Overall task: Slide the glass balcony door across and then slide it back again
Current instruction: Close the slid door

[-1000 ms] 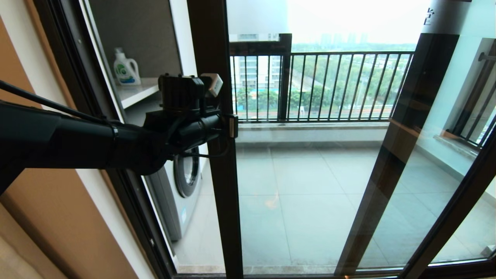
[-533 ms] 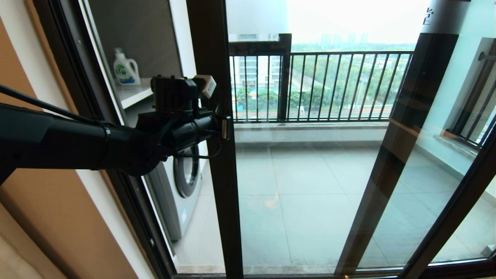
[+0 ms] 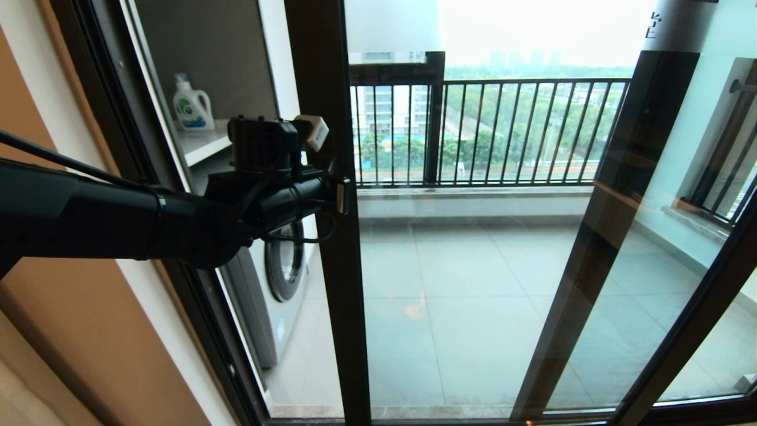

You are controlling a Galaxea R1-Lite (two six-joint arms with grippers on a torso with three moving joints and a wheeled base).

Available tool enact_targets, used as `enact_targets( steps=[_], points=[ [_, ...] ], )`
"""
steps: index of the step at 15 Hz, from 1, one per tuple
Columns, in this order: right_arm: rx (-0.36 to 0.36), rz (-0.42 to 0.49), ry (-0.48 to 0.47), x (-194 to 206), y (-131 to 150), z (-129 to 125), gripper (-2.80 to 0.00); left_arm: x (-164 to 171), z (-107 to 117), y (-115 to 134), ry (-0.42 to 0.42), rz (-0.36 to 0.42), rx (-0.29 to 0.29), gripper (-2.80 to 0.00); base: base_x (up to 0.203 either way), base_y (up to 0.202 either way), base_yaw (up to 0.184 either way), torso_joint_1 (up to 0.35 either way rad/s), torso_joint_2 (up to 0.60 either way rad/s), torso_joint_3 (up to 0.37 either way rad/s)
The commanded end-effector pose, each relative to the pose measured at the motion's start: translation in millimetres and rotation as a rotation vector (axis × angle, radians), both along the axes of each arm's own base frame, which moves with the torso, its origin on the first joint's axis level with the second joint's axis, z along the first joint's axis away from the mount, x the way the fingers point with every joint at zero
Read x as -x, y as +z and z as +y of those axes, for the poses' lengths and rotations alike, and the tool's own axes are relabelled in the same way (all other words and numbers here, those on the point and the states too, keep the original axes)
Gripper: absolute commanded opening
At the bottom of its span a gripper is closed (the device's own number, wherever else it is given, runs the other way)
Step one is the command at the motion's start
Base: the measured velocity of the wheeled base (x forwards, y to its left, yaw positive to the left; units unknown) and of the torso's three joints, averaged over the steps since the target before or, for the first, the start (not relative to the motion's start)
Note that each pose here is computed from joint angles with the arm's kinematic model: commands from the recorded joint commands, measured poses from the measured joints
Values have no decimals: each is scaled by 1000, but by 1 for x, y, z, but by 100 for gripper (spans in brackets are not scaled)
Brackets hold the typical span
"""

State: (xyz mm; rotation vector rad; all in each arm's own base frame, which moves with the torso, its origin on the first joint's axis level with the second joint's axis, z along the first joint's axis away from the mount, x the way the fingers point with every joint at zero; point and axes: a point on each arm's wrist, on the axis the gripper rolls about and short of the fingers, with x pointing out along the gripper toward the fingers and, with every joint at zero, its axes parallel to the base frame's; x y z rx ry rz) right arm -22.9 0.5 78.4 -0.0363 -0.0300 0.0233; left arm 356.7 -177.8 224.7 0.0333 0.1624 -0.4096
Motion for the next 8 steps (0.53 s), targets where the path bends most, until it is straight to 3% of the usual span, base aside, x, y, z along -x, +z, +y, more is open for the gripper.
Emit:
enact_targets(
  steps=[1, 8],
  points=[
    [0, 13, 1, -1, -3, 0, -280, 1, 1, 2, 3, -5, 3, -280, 0, 0, 0, 0, 0, 0],
    [-1, 13, 1, -1, -3, 0, -280, 0, 6, -4, 16, 14, -8, -280, 0, 0, 0, 0, 0, 0]
  ],
)
